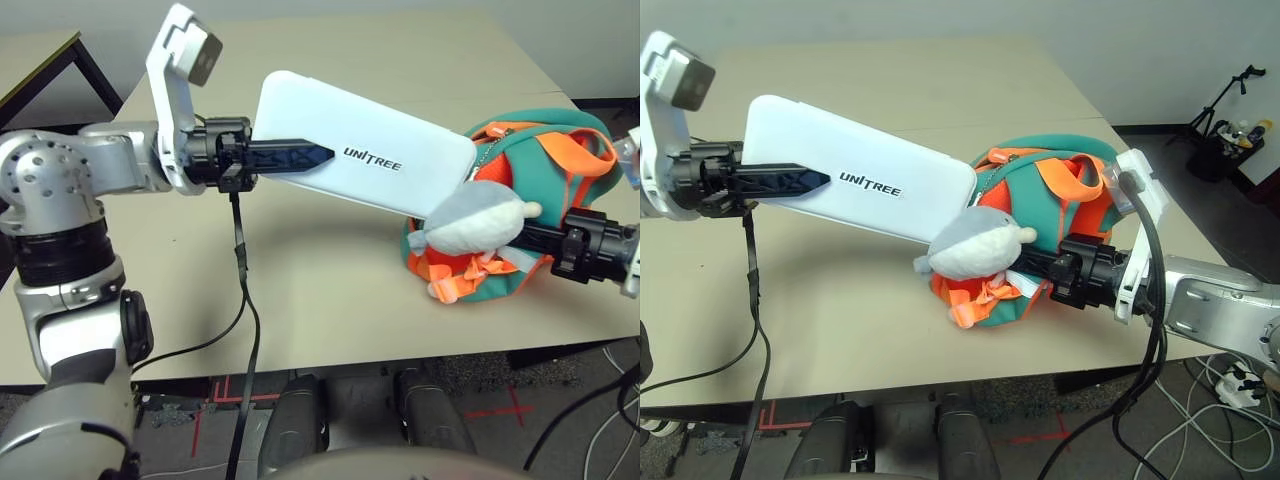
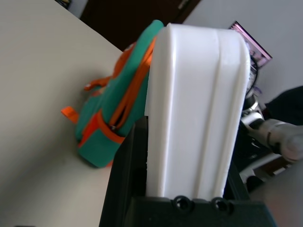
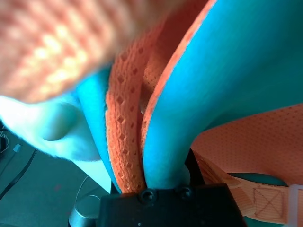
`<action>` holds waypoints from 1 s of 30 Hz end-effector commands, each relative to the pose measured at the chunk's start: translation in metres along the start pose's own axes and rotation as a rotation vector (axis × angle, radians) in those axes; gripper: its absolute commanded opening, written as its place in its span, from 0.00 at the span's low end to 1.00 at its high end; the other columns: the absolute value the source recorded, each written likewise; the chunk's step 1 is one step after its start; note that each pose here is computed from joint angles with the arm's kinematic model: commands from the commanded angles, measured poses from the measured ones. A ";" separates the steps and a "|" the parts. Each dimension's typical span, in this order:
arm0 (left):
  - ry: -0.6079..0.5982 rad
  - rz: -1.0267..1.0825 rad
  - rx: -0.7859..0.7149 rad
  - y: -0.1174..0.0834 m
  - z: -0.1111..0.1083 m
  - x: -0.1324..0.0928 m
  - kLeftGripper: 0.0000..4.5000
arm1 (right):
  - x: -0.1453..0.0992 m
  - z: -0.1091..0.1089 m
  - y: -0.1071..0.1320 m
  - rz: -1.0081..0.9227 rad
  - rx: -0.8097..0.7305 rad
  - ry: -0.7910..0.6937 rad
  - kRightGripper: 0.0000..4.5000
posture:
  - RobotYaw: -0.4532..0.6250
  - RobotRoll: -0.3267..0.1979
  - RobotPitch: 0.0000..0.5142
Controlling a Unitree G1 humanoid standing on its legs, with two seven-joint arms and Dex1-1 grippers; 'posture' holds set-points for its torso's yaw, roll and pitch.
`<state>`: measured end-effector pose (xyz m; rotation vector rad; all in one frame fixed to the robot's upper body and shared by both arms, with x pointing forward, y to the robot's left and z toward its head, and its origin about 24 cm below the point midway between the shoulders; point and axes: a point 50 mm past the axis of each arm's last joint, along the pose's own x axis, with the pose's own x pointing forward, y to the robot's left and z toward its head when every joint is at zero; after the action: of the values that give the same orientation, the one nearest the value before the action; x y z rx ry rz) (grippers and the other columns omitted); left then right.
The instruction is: Put the pencil case into the backpack and zip it.
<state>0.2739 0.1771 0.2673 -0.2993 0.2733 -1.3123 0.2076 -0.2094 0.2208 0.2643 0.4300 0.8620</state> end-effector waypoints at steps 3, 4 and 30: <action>-0.071 0.124 0.090 0.015 0.011 -0.003 0.29 | 0.002 -0.001 0.001 0.008 -0.007 0.019 0.04 | 0.38 0.62 0.17; -0.080 0.137 0.101 0.018 0.012 -0.004 0.29 | 0.002 -0.001 0.001 0.007 -0.008 0.019 0.04 | 0.38 0.62 0.16; 0.072 -0.010 0.094 0.024 -0.016 0.025 0.29 | 0.002 0.000 0.003 0.005 -0.016 0.002 0.04 | 0.36 0.62 0.16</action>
<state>0.2914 0.1642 0.2500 -0.1991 0.2510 -1.3351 0.2087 -0.2090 0.2203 0.2578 0.4279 0.8540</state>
